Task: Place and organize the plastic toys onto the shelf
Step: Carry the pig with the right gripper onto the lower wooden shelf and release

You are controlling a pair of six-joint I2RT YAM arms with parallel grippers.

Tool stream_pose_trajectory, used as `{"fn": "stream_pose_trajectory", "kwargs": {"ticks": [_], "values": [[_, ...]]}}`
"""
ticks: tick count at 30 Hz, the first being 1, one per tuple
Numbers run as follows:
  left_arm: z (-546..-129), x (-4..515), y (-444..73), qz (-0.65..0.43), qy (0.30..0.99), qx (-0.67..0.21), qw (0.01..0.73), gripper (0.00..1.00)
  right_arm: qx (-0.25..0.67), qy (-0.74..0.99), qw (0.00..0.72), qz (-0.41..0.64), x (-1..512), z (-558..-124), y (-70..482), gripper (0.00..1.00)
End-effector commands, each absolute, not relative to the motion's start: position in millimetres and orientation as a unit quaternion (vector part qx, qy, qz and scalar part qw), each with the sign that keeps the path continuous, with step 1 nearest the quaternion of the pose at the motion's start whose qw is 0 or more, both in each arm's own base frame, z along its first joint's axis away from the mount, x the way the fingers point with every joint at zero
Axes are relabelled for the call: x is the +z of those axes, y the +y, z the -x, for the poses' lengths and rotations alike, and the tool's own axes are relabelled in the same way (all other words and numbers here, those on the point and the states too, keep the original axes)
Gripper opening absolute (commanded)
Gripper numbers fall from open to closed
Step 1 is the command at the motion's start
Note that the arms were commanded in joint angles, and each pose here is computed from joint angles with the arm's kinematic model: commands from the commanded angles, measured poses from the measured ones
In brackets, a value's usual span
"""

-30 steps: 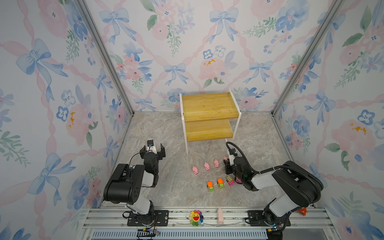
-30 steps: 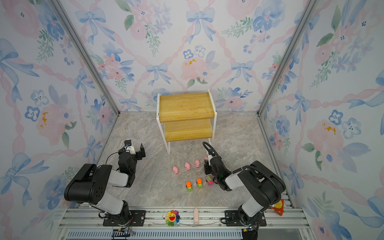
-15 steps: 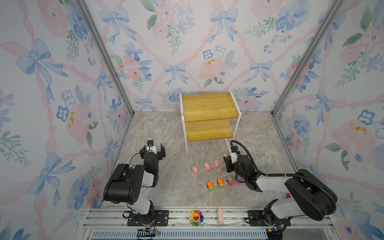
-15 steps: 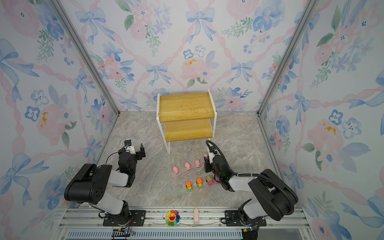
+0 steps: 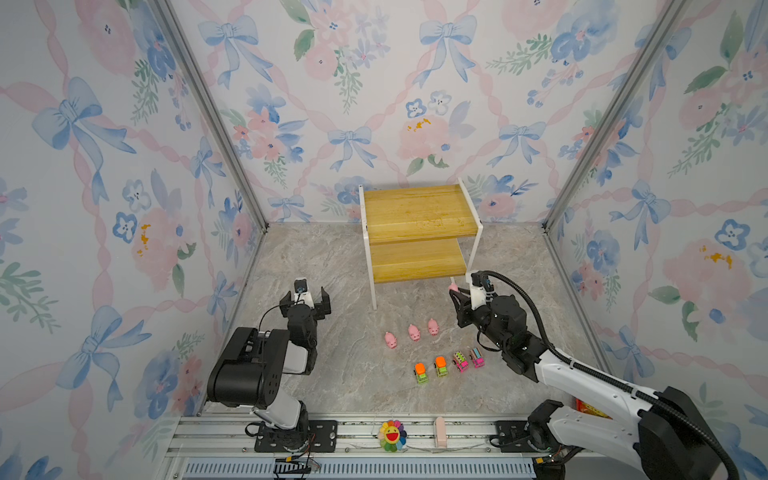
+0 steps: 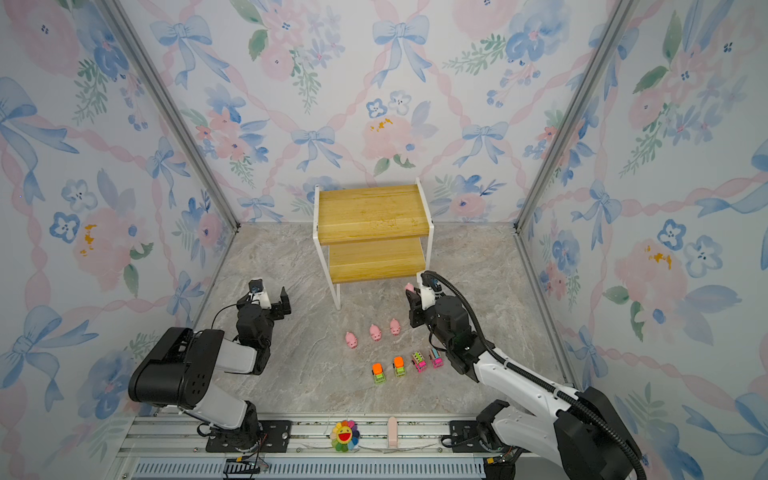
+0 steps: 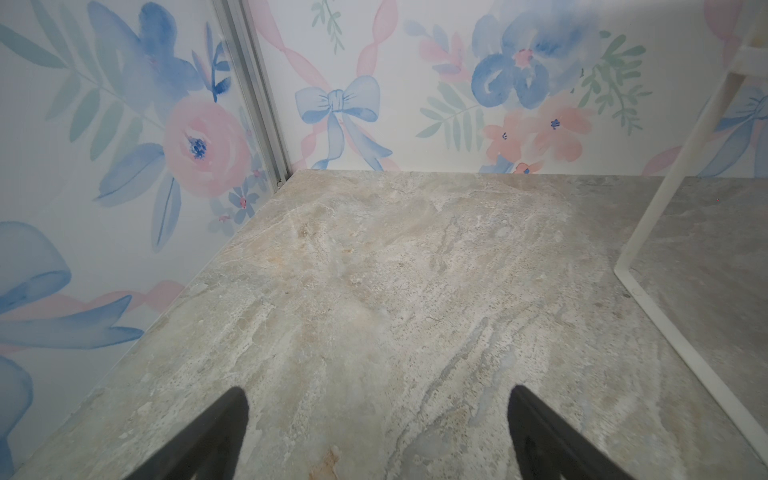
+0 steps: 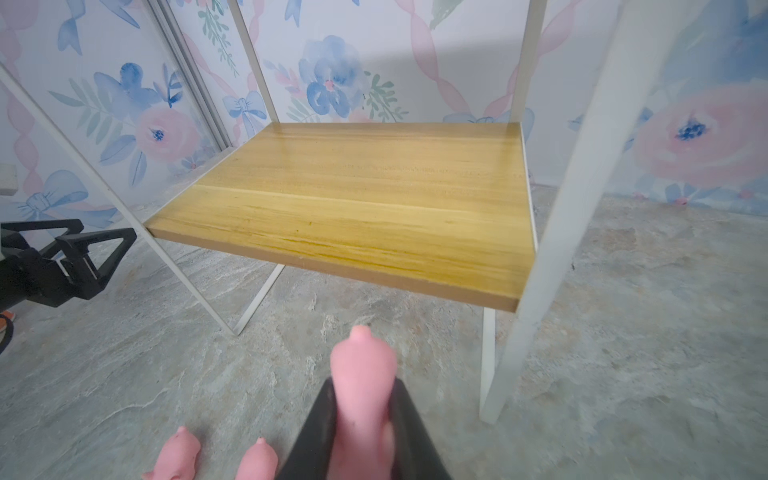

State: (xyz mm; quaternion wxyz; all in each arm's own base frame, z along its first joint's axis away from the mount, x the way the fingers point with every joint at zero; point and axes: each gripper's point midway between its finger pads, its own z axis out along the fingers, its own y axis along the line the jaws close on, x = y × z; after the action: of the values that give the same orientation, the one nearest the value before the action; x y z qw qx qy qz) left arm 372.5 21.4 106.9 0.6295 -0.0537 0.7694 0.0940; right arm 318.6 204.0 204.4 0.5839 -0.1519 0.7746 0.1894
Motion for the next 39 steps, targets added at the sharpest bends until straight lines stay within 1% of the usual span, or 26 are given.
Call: {"fn": "stream_pose_trajectory", "kwargs": {"ticks": [1, 12, 23, 29, 39], "values": [[-371, 109, 23, 0.062, 0.766, 0.093, 0.632, 0.98, 0.180, 0.768, 0.589, 0.176, 220, -330, 217, 0.23], [-372, 109, 22, 0.062, 0.766, 0.093, 0.633, 0.98, 0.181, 0.754, 0.609, 0.164, 246, -373, 237, 0.23], [-371, 109, 23, 0.062, 0.766, 0.093, 0.633, 0.98, 0.135, 0.776, 0.605, 0.115, 248, -402, 231, 0.24], [-371, 109, 22, 0.062, 0.766, 0.093, 0.633, 0.98, 0.116, 0.778, 0.612, 0.086, 247, -410, 224, 0.25], [-371, 109, 23, 0.062, 0.766, 0.093, 0.633, 0.98, 0.117, 0.755, 0.638, 0.098, 234, -403, 232, 0.25]]}}
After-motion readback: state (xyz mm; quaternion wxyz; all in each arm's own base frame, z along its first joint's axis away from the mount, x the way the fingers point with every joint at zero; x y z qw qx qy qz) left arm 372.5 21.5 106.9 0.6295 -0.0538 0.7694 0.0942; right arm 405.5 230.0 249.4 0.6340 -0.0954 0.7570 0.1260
